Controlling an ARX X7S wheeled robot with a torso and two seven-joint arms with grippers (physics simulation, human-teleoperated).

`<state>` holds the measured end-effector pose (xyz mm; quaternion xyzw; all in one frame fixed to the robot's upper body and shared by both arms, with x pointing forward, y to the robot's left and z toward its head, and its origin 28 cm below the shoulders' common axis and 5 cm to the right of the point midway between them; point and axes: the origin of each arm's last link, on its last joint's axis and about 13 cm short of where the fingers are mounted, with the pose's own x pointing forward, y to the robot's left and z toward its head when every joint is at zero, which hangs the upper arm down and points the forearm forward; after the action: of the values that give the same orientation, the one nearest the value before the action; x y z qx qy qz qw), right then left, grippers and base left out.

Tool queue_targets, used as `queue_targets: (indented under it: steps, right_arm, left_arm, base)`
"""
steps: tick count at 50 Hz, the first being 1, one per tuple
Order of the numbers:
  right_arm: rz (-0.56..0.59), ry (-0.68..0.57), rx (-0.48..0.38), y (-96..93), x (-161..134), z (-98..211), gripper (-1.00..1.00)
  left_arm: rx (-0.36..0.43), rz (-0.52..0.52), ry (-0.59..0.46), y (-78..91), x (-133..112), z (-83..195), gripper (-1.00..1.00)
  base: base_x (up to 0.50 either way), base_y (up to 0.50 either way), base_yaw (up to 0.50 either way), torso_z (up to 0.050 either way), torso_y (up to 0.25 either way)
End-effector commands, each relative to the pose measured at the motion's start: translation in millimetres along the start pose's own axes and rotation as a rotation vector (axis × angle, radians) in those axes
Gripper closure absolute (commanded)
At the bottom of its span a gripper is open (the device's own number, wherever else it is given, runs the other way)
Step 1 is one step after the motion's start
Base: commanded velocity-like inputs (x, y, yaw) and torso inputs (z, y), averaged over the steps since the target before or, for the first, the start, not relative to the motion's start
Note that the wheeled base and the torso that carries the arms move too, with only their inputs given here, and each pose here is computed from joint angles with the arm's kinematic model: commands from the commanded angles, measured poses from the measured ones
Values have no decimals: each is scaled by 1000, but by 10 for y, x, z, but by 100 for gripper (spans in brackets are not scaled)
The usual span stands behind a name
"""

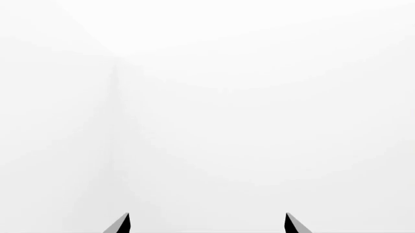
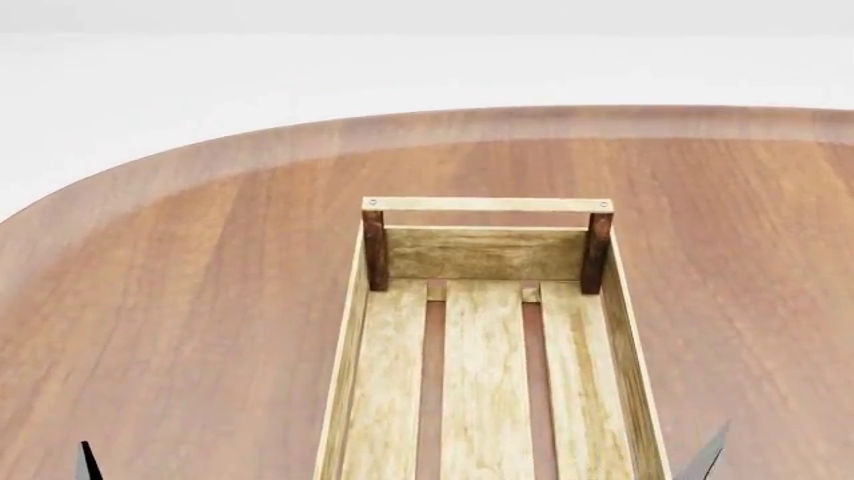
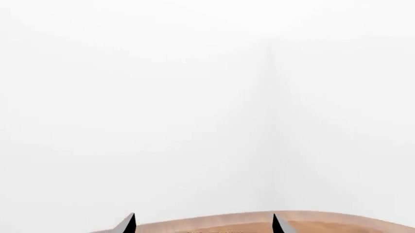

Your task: Pick up the cream cheese and put it in the tray.

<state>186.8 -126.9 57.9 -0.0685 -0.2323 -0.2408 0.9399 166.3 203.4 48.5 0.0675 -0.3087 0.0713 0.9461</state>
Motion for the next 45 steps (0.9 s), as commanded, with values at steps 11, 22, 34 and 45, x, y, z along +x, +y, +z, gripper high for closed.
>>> queue_targets:
  steps: [11,22,34,45]
  right_arm:
    - [-217,99,-36,-202,220,31,-100]
    - [-290,173,-90,-246,368,96,-100]
    - [-371,229,-60,-324,457,122,-100]
    - [-493,313,-75,-441,505,113,-100]
  left_arm:
    - [1,-1,7,-1,-3,-18,-100]
    - [1,-7,13,-5,-3,-35,-100]
    - [2,-9,16,-11,-3,-44,-100]
    - [3,-12,23,-22,-6,-52,-100]
  base:
    - [0,0,0,0,0]
    - [0,0,0,0,0]
    - [0,0,0,0,0]
    - [0,0,0,0,0]
